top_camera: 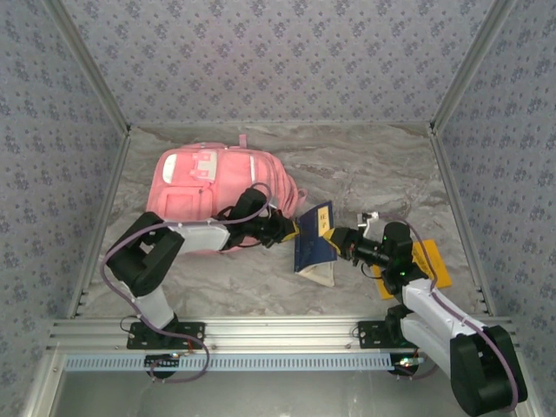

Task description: Pack the student bag

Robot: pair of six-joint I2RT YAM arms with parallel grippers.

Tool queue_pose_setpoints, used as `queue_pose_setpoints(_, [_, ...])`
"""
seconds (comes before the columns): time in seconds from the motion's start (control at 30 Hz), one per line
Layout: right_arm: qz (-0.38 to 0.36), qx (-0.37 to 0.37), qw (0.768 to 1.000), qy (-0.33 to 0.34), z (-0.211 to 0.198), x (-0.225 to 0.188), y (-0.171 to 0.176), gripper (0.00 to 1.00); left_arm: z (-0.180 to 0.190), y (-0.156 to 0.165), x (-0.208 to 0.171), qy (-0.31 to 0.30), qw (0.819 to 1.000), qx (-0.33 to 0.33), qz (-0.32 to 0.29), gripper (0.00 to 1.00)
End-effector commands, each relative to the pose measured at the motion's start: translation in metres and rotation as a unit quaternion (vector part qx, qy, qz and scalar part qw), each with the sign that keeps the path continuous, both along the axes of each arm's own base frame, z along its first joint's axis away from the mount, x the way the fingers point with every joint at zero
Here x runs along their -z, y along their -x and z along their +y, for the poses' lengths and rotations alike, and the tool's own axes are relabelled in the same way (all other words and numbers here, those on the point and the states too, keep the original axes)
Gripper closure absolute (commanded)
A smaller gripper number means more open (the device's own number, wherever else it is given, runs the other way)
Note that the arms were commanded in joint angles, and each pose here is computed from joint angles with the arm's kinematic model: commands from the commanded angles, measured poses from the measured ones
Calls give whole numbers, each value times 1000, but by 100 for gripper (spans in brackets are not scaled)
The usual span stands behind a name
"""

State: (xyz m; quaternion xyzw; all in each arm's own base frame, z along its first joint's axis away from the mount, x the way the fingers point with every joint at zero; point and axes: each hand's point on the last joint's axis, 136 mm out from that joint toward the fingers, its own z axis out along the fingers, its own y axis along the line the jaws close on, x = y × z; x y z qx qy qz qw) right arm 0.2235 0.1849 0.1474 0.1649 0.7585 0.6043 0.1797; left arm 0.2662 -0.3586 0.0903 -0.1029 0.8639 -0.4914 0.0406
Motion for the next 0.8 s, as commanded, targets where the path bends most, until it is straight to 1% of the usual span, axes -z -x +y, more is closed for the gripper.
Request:
queue_pose_setpoints(0.0, [3, 6, 999, 32, -5, 14, 3, 75, -14, -4, -49, 43, 998, 18, -51, 98])
queue_pose_setpoints(0.03, [4, 9, 999, 41, -7, 17, 3, 70, -14, -4, -47, 41, 998, 18, -50, 98])
queue_pose_setpoints(0.13, [8, 11, 997, 71, -10, 28, 5, 47, -14, -4, -44, 41, 998, 17, -48, 98])
queue_pose_setpoints(0.17, [10, 13, 996, 87, -13, 33, 6, 41, -15, -3, -41, 40, 998, 18, -45, 98])
queue_pose_setpoints(0.27, [23, 16, 987, 156, -22, 51, 10, 33, -17, -3, -38, 41, 998, 20, -43, 98])
queue_pose_setpoints(0.4, [39, 31, 963, 265, -43, 76, 11, 32, -18, -1, -34, 37, 998, 23, -41, 98])
queue_pose_setpoints(0.47, [53, 36, 952, 298, -51, 87, 11, 32, -18, -1, -32, 35, 998, 24, -40, 97])
queue_pose_setpoints(0.5, [56, 35, 949, 309, -53, 91, 10, 32, -18, -1, -31, 33, 998, 25, -40, 97])
queue_pose_setpoints(0.57, [59, 28, 949, 309, -51, 97, 8, 34, -19, -1, -30, 32, 998, 27, -39, 96])
queue_pose_setpoints(0.77, [74, -9, 945, 319, -40, 112, 1, 45, -31, 4, -27, 36, 998, 49, -35, 90])
